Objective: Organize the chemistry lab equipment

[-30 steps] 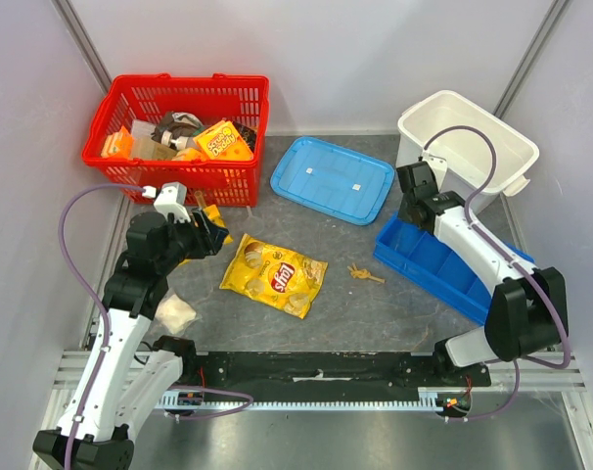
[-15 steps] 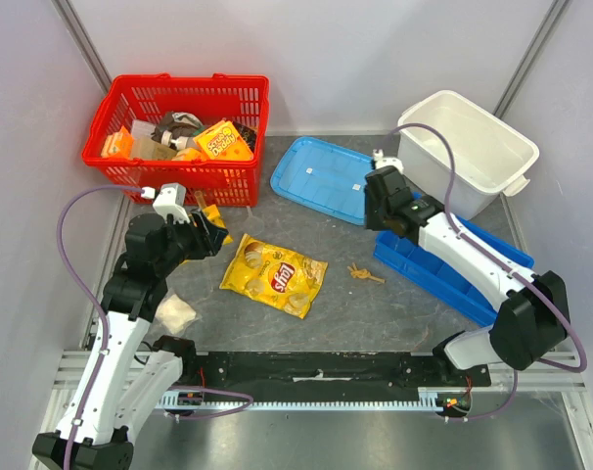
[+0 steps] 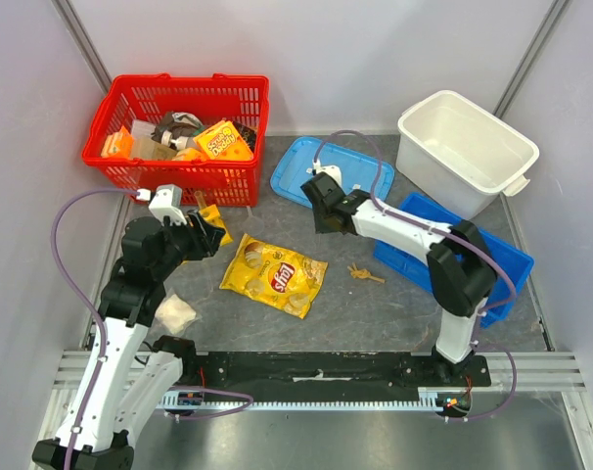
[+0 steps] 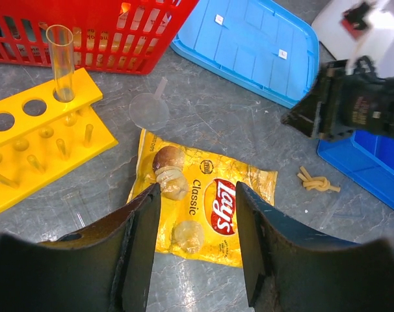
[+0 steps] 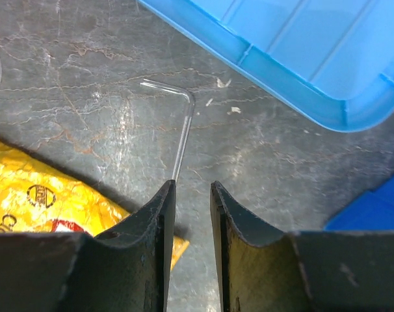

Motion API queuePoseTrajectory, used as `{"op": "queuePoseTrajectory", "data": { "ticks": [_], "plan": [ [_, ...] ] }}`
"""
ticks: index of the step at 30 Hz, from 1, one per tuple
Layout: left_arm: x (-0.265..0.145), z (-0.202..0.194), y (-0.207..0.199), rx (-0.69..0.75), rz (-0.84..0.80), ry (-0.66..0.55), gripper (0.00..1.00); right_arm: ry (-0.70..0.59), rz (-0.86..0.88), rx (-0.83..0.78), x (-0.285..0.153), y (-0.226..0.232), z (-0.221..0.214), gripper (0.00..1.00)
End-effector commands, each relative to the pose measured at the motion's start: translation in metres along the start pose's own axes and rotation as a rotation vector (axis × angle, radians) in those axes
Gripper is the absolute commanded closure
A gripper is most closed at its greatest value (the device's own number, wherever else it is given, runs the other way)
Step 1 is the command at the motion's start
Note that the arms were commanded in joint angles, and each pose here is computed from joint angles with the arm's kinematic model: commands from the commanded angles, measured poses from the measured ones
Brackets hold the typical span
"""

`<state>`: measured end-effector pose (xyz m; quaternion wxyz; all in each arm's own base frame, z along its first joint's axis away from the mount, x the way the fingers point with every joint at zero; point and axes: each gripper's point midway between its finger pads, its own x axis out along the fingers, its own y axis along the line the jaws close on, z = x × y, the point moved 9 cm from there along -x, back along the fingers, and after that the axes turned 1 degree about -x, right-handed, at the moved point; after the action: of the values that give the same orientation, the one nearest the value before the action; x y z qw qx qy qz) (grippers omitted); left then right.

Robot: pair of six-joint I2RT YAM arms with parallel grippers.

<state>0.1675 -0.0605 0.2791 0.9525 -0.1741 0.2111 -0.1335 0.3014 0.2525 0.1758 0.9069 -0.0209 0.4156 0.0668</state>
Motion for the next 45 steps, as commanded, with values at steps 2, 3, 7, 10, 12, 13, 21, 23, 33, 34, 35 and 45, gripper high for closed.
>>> {"op": "queuePoseTrajectory", "data": {
  "ticks": [2,3,7,10,12,13,21,23,33,34,35,45],
  "plan": [
    [-0.002,0.006,-0.003,-0.014,0.0,-0.049,0.44,-0.024,0.019,0.017,0.024,0.02,0.012,0.64],
    [-0.002,0.006,-0.003,-0.013,-0.001,-0.047,0.44,-0.013,0.014,0.011,0.029,0.021,0.01,0.64],
    [-0.001,0.006,-0.003,-0.013,-0.005,-0.044,0.44,0.021,0.017,-0.003,0.046,0.026,0.003,0.64],
    [-0.001,0.007,-0.003,-0.013,0.0,-0.045,0.44,0.05,0.026,-0.012,0.056,0.029,-0.003,0.64],
    [-0.002,0.007,-0.003,-0.011,0.006,-0.048,0.44,0.066,0.025,-0.02,0.061,0.031,-0.007,0.65],
    [-0.002,0.008,-0.003,-0.011,0.008,-0.05,0.44,0.069,0.023,-0.018,0.064,0.03,-0.007,0.65],
    [-0.002,0.007,-0.002,-0.012,0.013,-0.049,0.44,0.113,0.008,-0.029,0.079,0.032,-0.02,0.66],
    [-0.002,0.007,-0.002,-0.011,0.012,-0.049,0.45,0.129,0.009,-0.033,0.082,0.032,-0.025,0.67],
    [-0.002,0.007,-0.003,-0.013,0.013,-0.046,0.45,0.142,-0.012,-0.044,0.082,0.027,-0.031,0.83],
    [-0.001,0.007,-0.002,-0.013,0.015,-0.045,0.45,0.134,-0.009,-0.048,0.082,0.027,-0.029,0.85],
    [-0.001,0.007,-0.002,-0.013,0.015,-0.045,0.45,0.124,-0.009,-0.048,0.08,0.028,-0.026,0.85],
    [0.0,0.007,-0.002,-0.013,0.021,-0.044,0.45,0.007,0.004,-0.053,0.055,0.028,0.009,0.88]
  ]
}}
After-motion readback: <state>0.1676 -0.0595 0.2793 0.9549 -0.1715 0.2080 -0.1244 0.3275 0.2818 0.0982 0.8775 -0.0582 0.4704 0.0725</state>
